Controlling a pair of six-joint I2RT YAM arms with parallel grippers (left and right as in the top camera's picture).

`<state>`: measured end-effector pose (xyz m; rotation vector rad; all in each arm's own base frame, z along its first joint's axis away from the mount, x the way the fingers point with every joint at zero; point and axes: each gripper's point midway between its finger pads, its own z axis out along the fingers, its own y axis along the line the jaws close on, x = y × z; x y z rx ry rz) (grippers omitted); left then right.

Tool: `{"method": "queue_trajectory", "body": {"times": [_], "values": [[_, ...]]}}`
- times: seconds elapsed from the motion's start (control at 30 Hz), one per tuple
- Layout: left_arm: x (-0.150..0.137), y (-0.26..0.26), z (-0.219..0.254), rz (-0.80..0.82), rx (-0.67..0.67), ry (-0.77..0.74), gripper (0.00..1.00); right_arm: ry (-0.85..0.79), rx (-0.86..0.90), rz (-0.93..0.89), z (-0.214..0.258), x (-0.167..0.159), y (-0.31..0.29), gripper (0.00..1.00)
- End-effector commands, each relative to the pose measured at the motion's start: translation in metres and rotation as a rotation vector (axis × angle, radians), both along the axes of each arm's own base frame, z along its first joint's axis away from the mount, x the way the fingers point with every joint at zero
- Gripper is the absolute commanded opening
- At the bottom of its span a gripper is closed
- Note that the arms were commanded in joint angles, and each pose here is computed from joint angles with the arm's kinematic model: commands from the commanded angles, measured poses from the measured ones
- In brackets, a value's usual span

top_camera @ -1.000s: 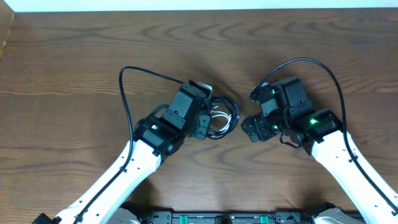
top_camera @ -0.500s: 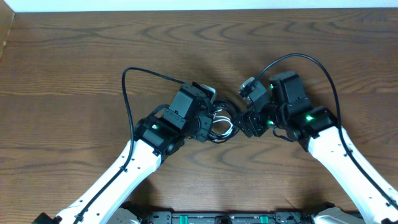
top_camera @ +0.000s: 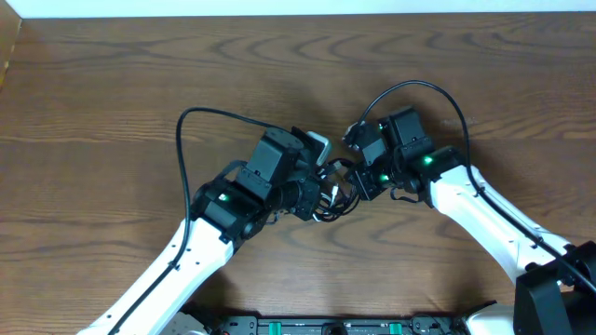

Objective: Untangle cables
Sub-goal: 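Grasp the cable bundle with both grippers from opposite sides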

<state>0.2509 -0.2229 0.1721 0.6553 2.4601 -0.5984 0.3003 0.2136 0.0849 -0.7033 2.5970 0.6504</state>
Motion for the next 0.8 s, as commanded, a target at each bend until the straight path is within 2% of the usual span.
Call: {"method": "queue_trajectory", "body": {"times": [0.0, 0.1, 0.23, 0.3, 0.5, 0.57, 0.6, 0.67, 0.7, 0.77], "values": [[0.002, 0.027, 0.012, 0.068, 0.084, -0.083, 0.07, -0.032, -0.303, -0.481, -0.017, 0.035, -0.087, 0.01], [0.005, 0.050, 0.009, 0.145, 0.182, -0.108, 0.07, -0.005, -0.429, -0.704, -0.020, 0.031, -0.134, 0.01], [0.008, 0.070, 0.012, 0.219, 0.254, -0.144, 0.08, 0.059, -0.443, -0.806, -0.024, 0.024, -0.158, 0.01], [0.009, 0.072, 0.015, 0.242, 0.243, -0.151, 0.07, 0.099, -0.393, -0.764, -0.027, 0.022, -0.151, 0.01], [0.010, 0.072, 0.017, 0.256, 0.233, -0.153, 0.07, 0.125, -0.191, -0.417, -0.023, 0.019, -0.097, 0.01], [0.008, 0.073, 0.015, 0.255, 0.241, -0.145, 0.07, 0.106, -0.240, -0.432, -0.024, 0.021, -0.106, 0.01], [0.007, 0.075, 0.014, 0.255, 0.248, -0.140, 0.08, 0.097, -0.296, -0.497, -0.026, 0.023, -0.120, 0.01], [0.005, 0.083, 0.011, 0.277, 0.286, -0.132, 0.07, 0.075, -0.474, -0.765, -0.026, 0.021, -0.168, 0.01], [0.005, 0.090, 0.009, 0.307, 0.310, -0.129, 0.07, 0.056, -0.567, -0.924, -0.022, 0.015, -0.195, 0.01], [0.004, 0.111, 0.007, 0.413, 0.380, -0.125, 0.07, 0.021, -0.663, -1.124, -0.014, 0.004, -0.225, 0.01]]}}
